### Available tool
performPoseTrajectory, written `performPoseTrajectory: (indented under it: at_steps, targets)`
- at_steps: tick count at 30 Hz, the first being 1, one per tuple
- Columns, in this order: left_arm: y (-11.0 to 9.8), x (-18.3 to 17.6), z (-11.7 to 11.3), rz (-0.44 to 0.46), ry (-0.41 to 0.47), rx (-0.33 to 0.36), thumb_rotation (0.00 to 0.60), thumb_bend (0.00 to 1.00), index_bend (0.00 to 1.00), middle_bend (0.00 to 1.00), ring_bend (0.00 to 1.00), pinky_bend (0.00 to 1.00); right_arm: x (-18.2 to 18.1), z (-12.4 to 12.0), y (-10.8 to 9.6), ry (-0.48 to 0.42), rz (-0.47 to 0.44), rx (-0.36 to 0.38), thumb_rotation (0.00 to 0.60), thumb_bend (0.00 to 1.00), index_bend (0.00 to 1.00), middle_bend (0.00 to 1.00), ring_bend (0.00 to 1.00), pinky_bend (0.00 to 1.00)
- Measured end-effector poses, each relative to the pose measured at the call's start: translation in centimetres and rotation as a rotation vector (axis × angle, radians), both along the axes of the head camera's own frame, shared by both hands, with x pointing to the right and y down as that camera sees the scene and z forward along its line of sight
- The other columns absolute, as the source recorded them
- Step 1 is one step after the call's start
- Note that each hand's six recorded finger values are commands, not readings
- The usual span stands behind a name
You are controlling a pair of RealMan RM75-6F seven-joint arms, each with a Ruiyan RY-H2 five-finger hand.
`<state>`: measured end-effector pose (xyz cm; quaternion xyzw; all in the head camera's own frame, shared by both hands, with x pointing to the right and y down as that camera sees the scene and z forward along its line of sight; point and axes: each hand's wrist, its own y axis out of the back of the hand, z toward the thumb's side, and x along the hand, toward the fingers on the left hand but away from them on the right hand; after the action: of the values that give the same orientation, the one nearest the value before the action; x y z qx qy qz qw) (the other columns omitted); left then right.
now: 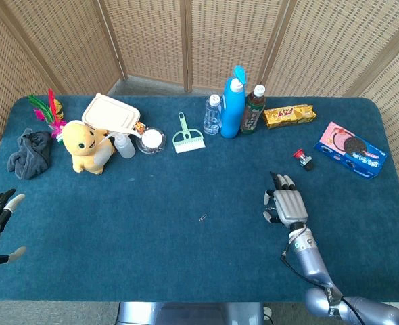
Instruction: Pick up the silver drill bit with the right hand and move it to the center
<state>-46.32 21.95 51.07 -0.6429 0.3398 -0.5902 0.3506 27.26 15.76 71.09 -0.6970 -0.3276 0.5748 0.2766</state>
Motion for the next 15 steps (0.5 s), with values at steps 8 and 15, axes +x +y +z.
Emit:
performPoseTrajectory:
  at_steps: [8,15]
  targets:
    - [-0.03,-0.05,-0.13,-0.002,0.001,0.004,0.6,0.17,0.03,0.0,0.0,0.0,-0.03,0.18,0.08,0.01,-0.006,-0.005,0.6,0.32,0.53,0.0,0.0,0.0]
    - [-0.04,-0.07,-0.14,-0.003,0.003,0.004,0.6,0.17,0.03,0.0,0.0,0.0,0.02,0.21,0.0,0.009,0.002,-0.007,0.6,0.32,0.52,0.0,0.0,0.0]
